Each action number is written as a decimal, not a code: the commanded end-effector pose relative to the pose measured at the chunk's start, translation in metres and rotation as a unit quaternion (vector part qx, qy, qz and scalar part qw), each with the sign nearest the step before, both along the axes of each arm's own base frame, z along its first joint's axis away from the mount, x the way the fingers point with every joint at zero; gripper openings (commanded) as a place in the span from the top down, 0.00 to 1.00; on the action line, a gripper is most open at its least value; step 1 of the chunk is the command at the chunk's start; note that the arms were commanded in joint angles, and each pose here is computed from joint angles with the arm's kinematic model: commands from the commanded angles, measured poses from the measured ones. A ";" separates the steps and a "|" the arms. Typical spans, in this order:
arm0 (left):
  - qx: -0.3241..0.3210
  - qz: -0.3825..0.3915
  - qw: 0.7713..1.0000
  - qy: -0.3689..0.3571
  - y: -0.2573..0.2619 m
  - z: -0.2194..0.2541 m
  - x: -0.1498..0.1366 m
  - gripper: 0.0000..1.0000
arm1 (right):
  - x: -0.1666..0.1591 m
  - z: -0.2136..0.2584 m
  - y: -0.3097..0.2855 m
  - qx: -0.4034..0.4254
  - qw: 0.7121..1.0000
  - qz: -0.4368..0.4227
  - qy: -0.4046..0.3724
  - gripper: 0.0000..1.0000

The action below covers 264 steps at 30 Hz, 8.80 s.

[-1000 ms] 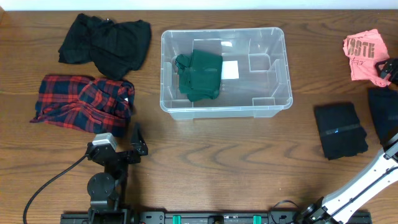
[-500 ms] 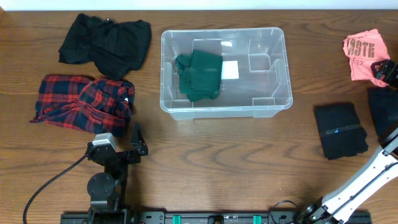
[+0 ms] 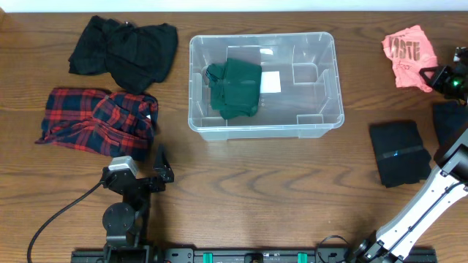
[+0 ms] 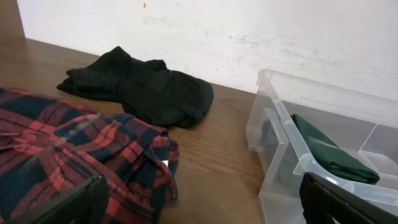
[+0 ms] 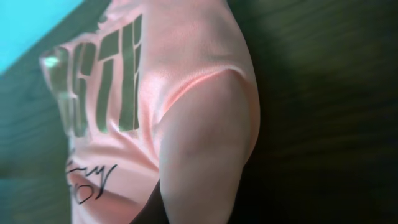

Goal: Pack container
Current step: 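Move the right gripper to the pink shirt and grasp it, then carry the pink shirt with the right gripper into the bin, then release the pink shirt and withdraw the right gripper, then move the right gripper to the folded black garment and grasp it, then carry the black garment into the bin beside the green shirt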

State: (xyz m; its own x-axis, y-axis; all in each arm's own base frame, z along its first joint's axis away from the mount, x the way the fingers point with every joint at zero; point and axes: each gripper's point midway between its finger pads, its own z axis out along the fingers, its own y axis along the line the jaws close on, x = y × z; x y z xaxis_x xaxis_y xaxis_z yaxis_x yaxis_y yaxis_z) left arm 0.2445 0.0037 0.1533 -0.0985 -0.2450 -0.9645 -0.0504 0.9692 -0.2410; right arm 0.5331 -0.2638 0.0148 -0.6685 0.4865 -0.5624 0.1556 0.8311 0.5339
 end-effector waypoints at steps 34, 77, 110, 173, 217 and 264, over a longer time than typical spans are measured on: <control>0.009 0.010 1.000 0.026 0.004 -0.018 -0.001 0.02 | -0.064 0.317 0.338 -0.003 0.966 0.242 -0.094 0.99; 0.009 0.010 1.000 0.026 0.004 -0.018 -0.001 0.02 | -0.031 0.100 0.377 -0.142 0.884 0.446 0.023 0.76; 0.009 0.010 1.000 0.026 0.004 -0.018 -0.001 0.02 | -0.123 0.235 0.230 -0.097 0.967 0.050 0.229 0.12; 0.009 0.010 1.000 0.026 0.004 -0.018 -0.001 0.02 | -0.320 -0.001 0.108 -0.020 0.877 -0.377 0.297 0.18; 0.009 0.010 1.000 0.026 0.004 -0.018 -0.001 0.02 | -0.167 0.259 0.230 -0.019 0.985 0.116 -0.127 0.99; 0.009 0.010 1.000 0.026 0.004 -0.018 -0.001 0.02 | -0.162 0.119 0.522 -0.011 0.923 0.384 0.021 0.32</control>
